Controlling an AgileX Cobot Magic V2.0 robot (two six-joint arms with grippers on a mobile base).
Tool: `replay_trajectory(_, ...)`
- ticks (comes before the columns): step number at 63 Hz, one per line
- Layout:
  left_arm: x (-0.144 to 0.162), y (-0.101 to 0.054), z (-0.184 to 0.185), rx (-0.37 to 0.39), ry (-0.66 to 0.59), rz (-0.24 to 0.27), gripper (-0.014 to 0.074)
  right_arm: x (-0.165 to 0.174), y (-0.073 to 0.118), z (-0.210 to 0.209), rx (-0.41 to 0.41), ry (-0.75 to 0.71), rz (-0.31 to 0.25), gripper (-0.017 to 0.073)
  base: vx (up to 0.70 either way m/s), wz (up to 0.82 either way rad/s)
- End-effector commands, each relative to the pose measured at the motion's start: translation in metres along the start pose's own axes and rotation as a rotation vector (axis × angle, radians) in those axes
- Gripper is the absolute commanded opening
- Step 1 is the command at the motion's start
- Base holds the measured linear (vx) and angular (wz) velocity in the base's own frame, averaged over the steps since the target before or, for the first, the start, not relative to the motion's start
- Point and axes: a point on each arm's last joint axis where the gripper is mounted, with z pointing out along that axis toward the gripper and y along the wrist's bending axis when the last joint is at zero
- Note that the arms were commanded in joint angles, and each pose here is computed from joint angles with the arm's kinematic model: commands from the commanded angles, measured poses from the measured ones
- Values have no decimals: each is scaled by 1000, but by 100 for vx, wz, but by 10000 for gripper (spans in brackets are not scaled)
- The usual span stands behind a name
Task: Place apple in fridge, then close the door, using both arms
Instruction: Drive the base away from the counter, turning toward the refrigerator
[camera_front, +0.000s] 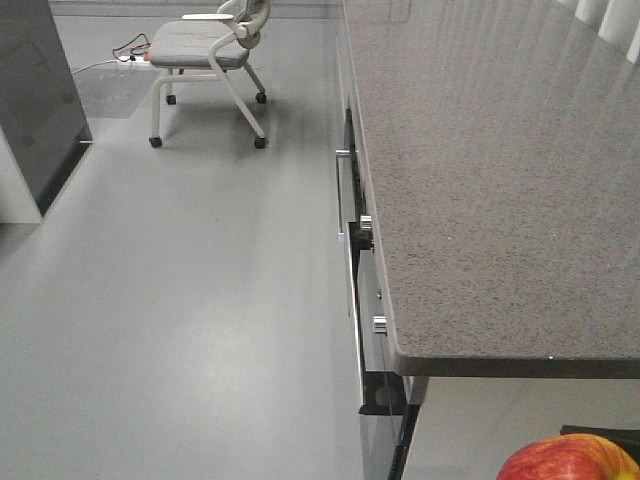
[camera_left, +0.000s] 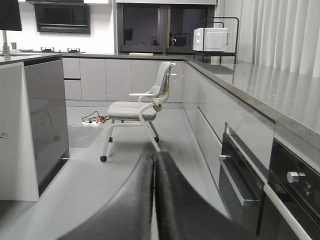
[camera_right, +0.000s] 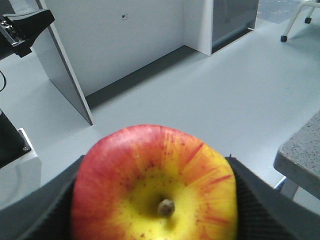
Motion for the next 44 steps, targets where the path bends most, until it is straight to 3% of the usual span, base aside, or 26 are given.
replay_trajectory(1, 0, 0, -1, 10, -66, -9, -6, -13, 0, -3, 5, -81, 20, 363, -1, 13)
replay_trajectory(44, 0, 0, -1, 10, -66, -9, -6, -13, 0, -3, 5, -81, 20, 363, -3, 33)
